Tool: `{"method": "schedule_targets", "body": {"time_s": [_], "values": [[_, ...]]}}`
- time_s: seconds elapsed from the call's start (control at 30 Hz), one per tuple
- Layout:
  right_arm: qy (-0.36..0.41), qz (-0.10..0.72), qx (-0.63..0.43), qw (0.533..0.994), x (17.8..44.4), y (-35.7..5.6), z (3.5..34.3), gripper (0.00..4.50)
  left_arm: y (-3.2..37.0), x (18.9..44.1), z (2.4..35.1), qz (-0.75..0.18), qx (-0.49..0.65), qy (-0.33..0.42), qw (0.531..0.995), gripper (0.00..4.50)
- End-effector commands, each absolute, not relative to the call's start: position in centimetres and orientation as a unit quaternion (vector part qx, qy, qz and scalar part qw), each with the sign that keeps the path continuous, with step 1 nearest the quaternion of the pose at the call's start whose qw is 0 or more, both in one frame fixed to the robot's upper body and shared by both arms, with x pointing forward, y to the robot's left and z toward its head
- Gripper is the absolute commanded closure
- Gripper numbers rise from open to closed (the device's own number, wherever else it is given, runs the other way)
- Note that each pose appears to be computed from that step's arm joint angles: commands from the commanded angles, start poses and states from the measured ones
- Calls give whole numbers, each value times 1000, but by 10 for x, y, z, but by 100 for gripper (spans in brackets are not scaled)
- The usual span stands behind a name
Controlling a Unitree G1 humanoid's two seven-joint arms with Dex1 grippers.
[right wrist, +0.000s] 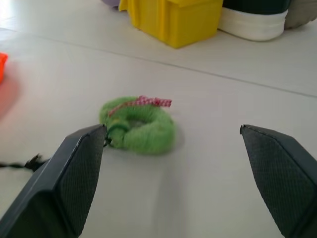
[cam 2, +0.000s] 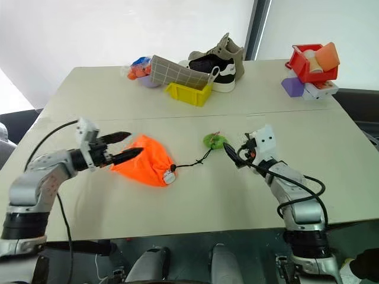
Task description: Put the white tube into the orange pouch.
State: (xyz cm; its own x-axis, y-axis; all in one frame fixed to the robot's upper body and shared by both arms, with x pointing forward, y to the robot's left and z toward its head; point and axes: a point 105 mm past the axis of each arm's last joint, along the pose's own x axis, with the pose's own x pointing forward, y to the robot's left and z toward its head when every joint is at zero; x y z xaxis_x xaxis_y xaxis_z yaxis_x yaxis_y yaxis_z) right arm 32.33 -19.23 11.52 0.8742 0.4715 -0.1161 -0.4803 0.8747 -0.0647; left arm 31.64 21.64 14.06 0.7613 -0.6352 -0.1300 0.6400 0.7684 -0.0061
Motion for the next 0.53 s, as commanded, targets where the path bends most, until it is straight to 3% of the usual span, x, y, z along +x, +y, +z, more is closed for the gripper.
{"method": "schedule_targets", "body": {"time_s": [0.03,0.23,0.53], "values": [[24,280,-33,959,310,-203,127,3,247,306,145,-263,52,46,962,0],[45,282,-9,958,300,-225,116,3,291,276,110,-146,61,84,984,0],[44,291,-13,956,303,-222,110,3,293,271,101,-113,39,74,990,0]]}}
